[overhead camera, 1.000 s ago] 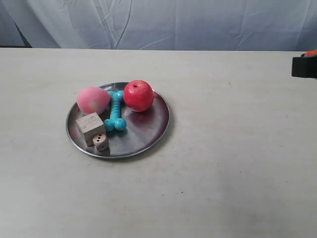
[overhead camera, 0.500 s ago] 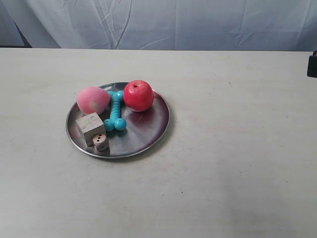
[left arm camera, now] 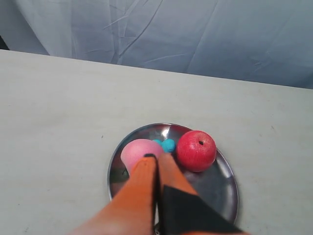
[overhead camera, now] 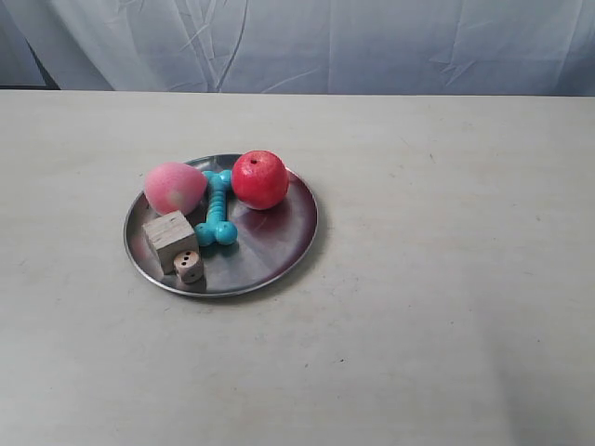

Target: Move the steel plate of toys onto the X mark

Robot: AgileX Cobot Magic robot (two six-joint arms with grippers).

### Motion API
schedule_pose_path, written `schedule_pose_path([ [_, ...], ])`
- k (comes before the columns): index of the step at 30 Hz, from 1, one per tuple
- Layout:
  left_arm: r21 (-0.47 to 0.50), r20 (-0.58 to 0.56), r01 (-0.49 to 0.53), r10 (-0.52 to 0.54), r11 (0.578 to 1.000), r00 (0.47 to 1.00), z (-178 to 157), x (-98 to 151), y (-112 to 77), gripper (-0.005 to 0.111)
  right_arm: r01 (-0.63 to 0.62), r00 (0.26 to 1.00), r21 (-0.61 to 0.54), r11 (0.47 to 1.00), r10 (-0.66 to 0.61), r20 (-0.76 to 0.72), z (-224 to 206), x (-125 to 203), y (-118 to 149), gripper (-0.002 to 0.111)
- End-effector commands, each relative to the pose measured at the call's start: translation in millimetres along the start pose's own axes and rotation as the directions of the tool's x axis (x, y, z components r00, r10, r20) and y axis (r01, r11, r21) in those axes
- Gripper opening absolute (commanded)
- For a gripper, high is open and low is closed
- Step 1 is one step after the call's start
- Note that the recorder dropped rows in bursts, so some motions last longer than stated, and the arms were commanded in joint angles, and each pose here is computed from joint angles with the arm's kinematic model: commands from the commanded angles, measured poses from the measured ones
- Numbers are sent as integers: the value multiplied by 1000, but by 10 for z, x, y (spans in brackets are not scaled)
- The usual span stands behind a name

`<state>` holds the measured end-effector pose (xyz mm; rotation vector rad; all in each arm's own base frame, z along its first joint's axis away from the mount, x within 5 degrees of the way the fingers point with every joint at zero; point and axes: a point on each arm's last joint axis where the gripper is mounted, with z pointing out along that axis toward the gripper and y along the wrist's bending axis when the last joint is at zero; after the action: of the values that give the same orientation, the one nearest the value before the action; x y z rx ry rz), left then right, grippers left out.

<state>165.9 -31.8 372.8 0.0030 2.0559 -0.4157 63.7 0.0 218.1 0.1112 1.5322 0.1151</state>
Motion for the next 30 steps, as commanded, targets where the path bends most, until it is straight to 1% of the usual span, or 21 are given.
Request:
schedule_pose_path([
  [1,6,16,-1,1,1000,1000,-17,-7,-12,0,-112,992,18,993,113,-51,-78,141,-22,0],
  [2,-6,14,-47,47,999,999,-25,-4,-3,0,-119,989,25,993,120,-83,-80,171,-24,0],
  [3,-36,19,-150,151,988,988,-60,7,17,0,-119,988,28,993,121,-99,-81,186,-25,0],
  [4,-65,21,-230,232,971,973,-100,44,40,0,-118,987,30,993,121,-106,-82,192,-25,0],
  [5,-83,31,-260,263,962,964,-131,78,56,0,-118,987,30,993,121,-106,-82,192,-25,0],
  [7,-121,97,-273,285,954,954,-195,233,103,0,-118,987,30,993,121,-106,-82,192,-25,0],
  [8,-151,129,-291,310,945,942,-233,376,148,0,-118,987,30,993,121,-106,-82,192,-25,0],
  [9,-181,147,-313,340,932,929,-256,576,207,0,-118,987,30,993,121,-106,-82,192,-25,0],
  [10,-195,159,-325,357,925,921,-275,661,231,0,-118,987,30,993,121,-106,-82,192,-25,0],
  [11,-223,196,-337,380,915,904,-275,866,293,0,-118,987,29,993,121,-104,-82,191,-25,0],
  [12,-229,202,-336,382,914,902,-253,977,327,0,-118,987,29,993,121,-104,-82,191,-25,0],
  [13,-245,232,-334,389,910,892,-234,1163,381,0,-118,987,29,993,121,-104,-82,191,-25,0],
  [14,-252,245,-333,392,909,887,-221,1264,411,0,-118,987,30,993,121,-106,-82,193,-26,0],
  [15,-262,271,-329,396,907,877,-209,1427,455,0,-118,987,30,993,121,-106,-82,193,-26,0],
  [17,-272,285,-331,404,904,869,-180,1636,513,0,-118,987,30,993,121,-106,-82,193,-26,0],
  [22,-289,269,-371,446,883,854,-145,1882,577,0,-118,987,30,993,121,-106,-82,193,-26,0],
  [25,-288,266,-374,449,881,853,-143,1958,592,0,-118,987,30,993,121,-106,-82,193,-26,0],
  [27,-282,255,-377,448,882,857,-155,1986,592,0,-118,987,30,993,121,-106,-82,193,-26,0],
  [30,-262,198,-385,440,885,876,-163,2071,598,0,-118,986,31,993,121,-111,-82,197,-26,0],
])
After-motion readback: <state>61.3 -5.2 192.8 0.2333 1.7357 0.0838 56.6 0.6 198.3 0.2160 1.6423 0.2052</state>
